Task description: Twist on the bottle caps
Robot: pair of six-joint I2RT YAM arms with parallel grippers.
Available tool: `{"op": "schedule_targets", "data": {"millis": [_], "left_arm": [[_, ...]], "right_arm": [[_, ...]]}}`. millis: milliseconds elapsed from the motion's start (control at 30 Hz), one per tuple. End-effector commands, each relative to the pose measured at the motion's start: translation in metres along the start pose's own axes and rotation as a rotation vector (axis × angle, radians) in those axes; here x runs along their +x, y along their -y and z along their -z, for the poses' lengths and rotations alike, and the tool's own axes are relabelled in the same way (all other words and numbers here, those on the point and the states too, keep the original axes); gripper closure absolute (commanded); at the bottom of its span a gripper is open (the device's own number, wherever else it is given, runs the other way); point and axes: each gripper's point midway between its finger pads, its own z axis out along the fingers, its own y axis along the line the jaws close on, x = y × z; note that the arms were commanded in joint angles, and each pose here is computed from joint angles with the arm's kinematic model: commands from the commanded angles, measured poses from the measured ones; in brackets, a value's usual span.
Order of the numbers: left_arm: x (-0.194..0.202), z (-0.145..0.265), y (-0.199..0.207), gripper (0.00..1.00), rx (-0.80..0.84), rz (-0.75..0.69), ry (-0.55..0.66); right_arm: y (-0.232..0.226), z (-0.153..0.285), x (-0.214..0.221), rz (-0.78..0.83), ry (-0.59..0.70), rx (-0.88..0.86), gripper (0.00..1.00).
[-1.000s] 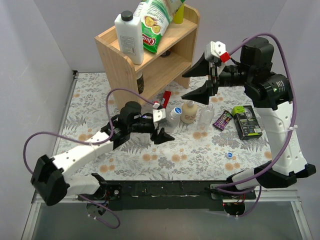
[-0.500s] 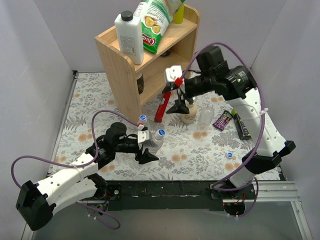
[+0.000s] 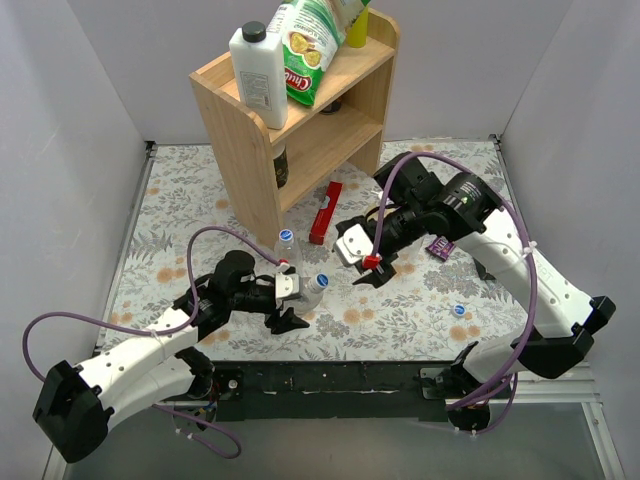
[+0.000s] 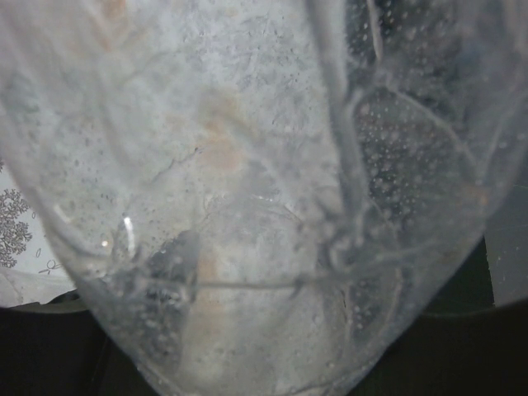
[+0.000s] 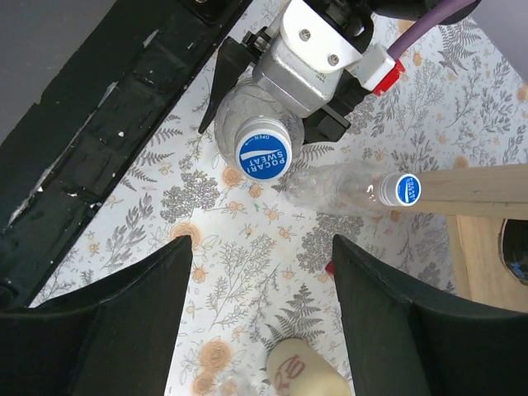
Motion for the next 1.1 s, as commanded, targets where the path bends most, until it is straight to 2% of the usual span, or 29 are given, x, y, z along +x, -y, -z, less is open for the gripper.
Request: {"op": "schedule_targets", "data": {"millis": [0,233,533,800,1067], "left_arm": [[-0.007,0.001,-0.002,1.00,0.014,-0.079,0.014],[-0.008,-0.003,-0.006,1.00,0.022,-0.094,0.006],[-0.012,-0.004,-0.009,1.00,0.021,-0.102,0.007],[-0.014,-0.004,-0.009,1.00,0.026,-0.110,0.011],[-0.017,-0.005,-0.007,1.00,0.042,-0.108,0.020]], "right_arm": [[-0.001,-0.006,-0.006,0.094,0.036,-0.027,0.26],[-0.008,-0.022,-0.006,0.073,0.059,-0.087,0.32],[-0.014,-0.036,-0.012,0.102,0.056,-0.131,0.35],[-0.009,-0.042,-0.011,0.118,0.036,-0.116,0.39],[-0.008,-0.045,-0.011,0.128,0.029,-0.132,0.47]]}}
